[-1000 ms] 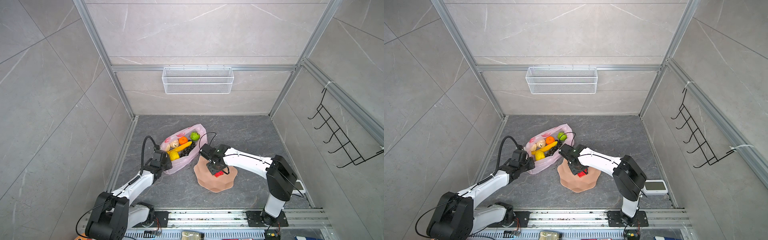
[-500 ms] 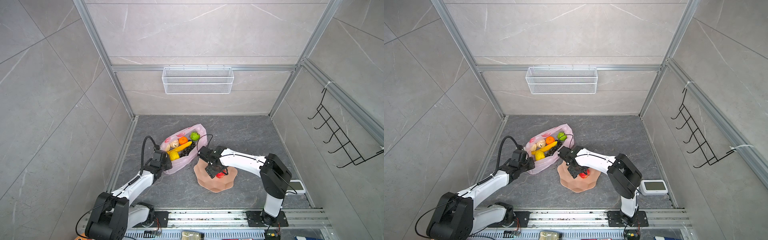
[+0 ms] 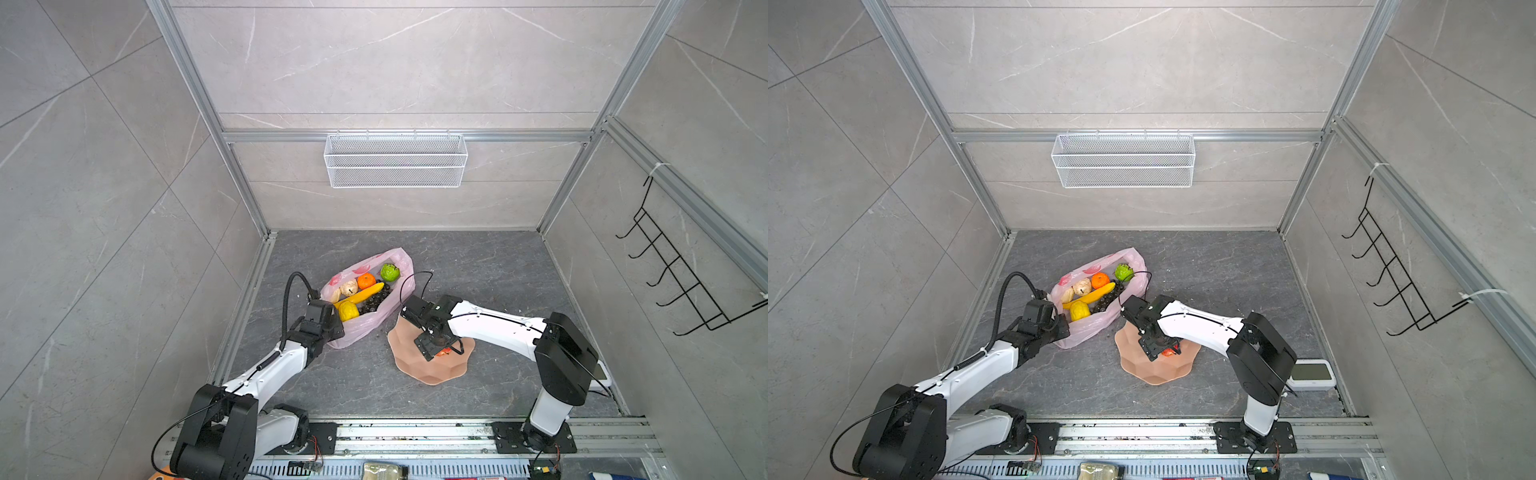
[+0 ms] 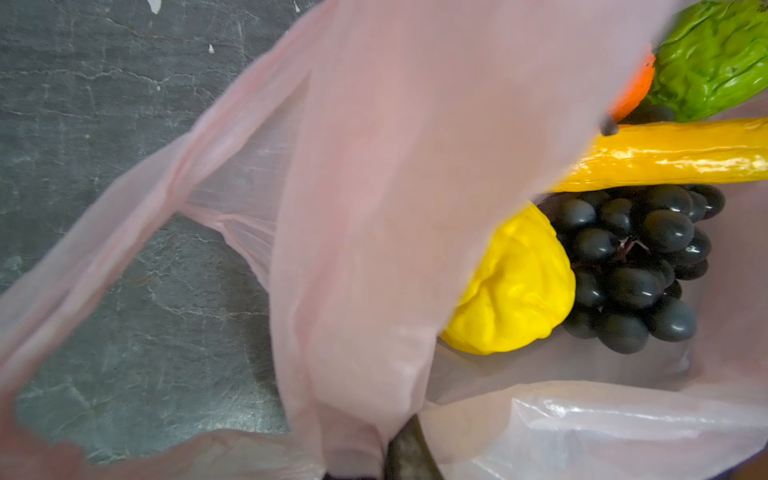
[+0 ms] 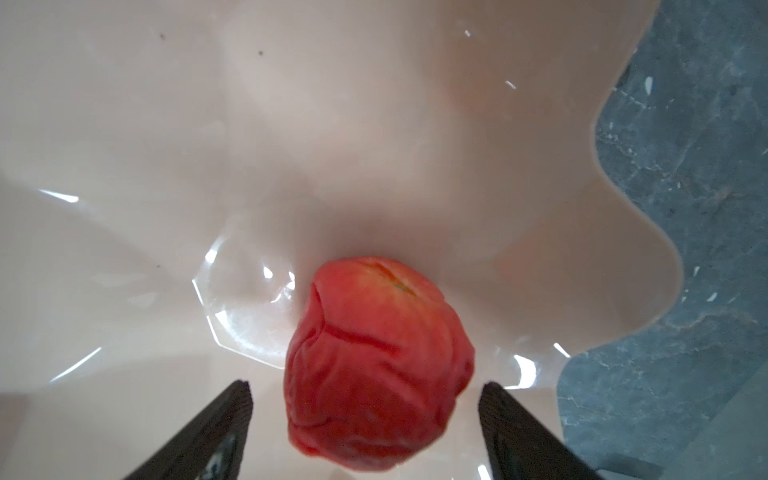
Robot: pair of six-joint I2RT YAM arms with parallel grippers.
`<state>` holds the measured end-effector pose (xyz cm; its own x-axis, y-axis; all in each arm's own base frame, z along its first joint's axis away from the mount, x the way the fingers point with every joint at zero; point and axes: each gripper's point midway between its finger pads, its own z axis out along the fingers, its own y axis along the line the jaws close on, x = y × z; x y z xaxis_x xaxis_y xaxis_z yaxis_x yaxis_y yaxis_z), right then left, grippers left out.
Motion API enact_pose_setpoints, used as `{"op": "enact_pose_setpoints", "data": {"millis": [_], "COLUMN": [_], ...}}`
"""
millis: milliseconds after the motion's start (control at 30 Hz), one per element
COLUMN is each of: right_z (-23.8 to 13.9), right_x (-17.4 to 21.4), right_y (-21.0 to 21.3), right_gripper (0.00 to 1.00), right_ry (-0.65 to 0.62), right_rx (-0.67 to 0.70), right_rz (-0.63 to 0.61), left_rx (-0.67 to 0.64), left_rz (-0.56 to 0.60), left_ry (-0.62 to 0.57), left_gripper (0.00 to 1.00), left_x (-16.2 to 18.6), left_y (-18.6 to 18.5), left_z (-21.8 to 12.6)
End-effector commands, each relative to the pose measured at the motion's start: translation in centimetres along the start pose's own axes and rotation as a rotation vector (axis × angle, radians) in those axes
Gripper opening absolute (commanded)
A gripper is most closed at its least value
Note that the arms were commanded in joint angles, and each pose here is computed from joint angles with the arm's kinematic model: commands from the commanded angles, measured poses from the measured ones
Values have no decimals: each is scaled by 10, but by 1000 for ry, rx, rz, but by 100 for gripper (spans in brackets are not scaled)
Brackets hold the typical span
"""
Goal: Take the fake fruits out of the plastic bag
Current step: 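Lower the red apple into the bowl and open the right gripper, then reach the right gripper back into the bag toward the yellow lemon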
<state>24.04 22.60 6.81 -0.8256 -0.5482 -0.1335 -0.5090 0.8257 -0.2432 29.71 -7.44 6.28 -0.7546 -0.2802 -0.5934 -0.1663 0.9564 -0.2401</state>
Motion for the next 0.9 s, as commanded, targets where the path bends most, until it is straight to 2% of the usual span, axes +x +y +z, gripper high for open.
{"op": "enact_pose_setpoints", "data": {"millis": [0, 100, 233, 433, 633, 867], "right_z": [-26, -52, -87, -119, -114, -76], "right_x": [-11, -33, -73, -133, -172, -198], "right_y": [-2, -4, 6, 62, 131, 162], "right_gripper": [88, 87, 83, 77, 72, 68], "right_ry": [-80, -176, -337, -528, -535, -490], "right_rx": [-27, -52, -154, -390, -464, -446], "right_rz": [63, 129, 217, 267, 207, 172], "left_rx": [33, 31, 15, 18, 8, 3], "left_rz": [-5, -41, -126, -243, -272, -281], "left_ry": [-25, -8, 3, -2, -14, -2], "left_gripper": [5, 5, 5, 3, 4, 3], "left_x": [-11, -5, 5, 16, 19, 26], "left_y": [-9, -7, 0, 8, 15, 19], "left_z": [-4, -3, -7, -11, -15, -14]}}
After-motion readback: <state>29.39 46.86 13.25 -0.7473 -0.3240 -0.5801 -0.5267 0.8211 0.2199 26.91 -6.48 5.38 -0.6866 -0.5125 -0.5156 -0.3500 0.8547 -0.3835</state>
